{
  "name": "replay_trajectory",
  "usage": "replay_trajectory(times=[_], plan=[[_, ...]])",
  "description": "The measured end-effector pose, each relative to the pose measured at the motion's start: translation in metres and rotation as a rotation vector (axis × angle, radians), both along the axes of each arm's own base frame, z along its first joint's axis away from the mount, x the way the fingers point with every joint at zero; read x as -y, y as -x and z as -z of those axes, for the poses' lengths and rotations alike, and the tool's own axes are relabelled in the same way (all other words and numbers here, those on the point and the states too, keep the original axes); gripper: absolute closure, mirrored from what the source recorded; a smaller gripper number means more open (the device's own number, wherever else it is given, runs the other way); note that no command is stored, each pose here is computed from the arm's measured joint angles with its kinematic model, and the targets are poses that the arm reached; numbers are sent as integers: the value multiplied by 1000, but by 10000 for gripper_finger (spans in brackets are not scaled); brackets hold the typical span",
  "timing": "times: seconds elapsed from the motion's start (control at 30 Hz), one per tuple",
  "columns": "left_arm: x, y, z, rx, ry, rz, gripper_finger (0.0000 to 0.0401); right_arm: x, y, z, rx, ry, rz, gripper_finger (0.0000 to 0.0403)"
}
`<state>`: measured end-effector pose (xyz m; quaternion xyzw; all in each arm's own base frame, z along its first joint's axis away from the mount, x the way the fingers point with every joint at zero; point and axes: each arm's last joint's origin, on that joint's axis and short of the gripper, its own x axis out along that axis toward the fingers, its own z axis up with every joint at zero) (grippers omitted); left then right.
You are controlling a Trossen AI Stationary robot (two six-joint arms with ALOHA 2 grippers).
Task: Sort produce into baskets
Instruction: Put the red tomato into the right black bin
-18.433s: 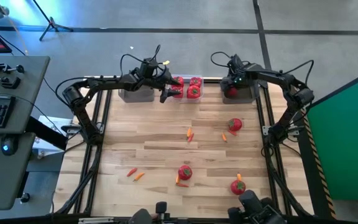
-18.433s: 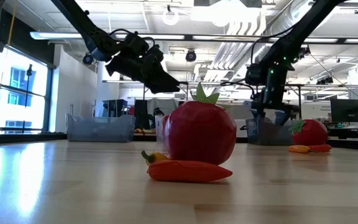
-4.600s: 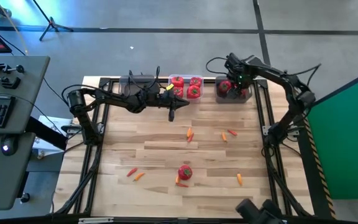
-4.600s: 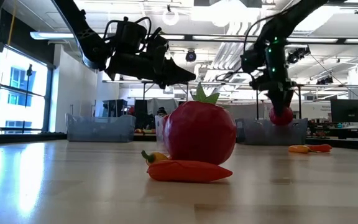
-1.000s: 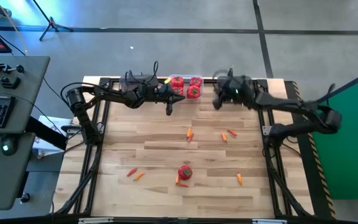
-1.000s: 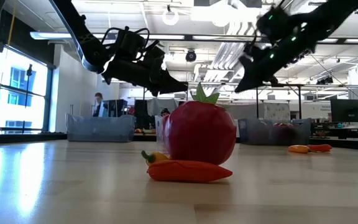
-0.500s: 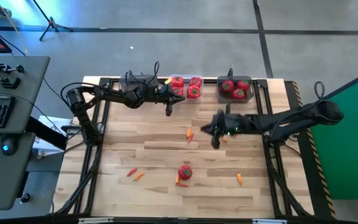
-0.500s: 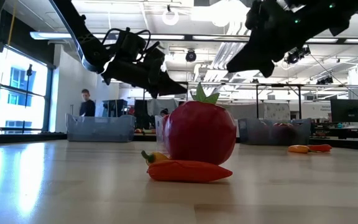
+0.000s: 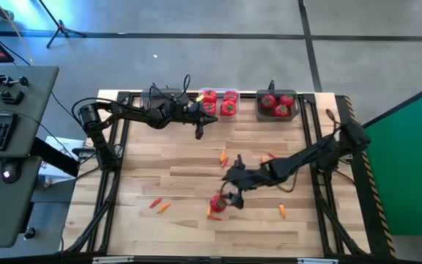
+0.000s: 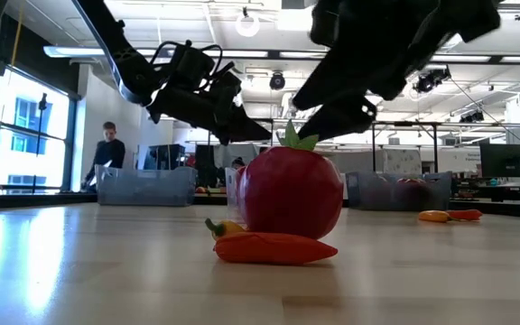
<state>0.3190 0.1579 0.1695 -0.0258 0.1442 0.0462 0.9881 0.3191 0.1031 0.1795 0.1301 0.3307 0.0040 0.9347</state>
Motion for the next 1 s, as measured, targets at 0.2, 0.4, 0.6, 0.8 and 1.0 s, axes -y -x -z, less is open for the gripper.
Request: replay_trajectory(times=[0.2,0.4,0.6,0.8,1.0], plan=[[5,-2,0,1,-23,19,401,-19,-28,-3,-138,118,-117,47],[5,-3,0,1,-27,18,401,-21,-35,-5,-158,116,-210,45],[5,-3,0,0,-29,18,401,-21,-34,-4,-156,134,-244,45],[4,-2,0,-4,-27,16,401,-22,-37,3,-158,163,-258,45],[4,-2,1,-9,-31,18,401,-27,-38,14,-181,161,-274,45]])
